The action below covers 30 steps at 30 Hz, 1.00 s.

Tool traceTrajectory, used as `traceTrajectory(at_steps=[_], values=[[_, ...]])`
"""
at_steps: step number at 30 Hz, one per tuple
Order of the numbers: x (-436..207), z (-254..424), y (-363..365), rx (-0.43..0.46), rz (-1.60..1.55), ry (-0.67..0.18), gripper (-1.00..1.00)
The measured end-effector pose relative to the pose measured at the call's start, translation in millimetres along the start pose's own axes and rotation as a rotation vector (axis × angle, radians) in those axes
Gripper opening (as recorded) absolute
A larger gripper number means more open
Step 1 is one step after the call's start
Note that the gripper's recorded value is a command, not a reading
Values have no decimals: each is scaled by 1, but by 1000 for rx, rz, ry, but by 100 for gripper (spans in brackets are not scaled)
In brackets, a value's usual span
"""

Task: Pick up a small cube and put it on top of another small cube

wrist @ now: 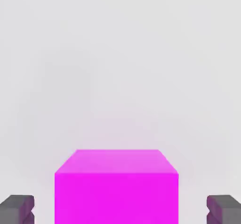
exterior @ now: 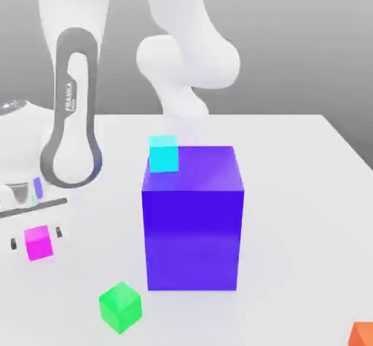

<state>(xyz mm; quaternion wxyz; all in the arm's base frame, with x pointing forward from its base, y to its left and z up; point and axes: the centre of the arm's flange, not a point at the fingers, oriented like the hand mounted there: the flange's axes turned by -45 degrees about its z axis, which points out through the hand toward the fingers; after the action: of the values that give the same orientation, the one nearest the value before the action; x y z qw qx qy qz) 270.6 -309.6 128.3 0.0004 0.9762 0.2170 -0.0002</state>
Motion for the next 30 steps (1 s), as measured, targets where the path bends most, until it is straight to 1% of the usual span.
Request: traceTrajectory(at_steps=[5, 12, 30], values=[[0, -1, 0, 3, 0, 0, -100], [3, -60, -1, 6, -21, 0, -100], [74, -55, -23, 75, -590, -22, -100]])
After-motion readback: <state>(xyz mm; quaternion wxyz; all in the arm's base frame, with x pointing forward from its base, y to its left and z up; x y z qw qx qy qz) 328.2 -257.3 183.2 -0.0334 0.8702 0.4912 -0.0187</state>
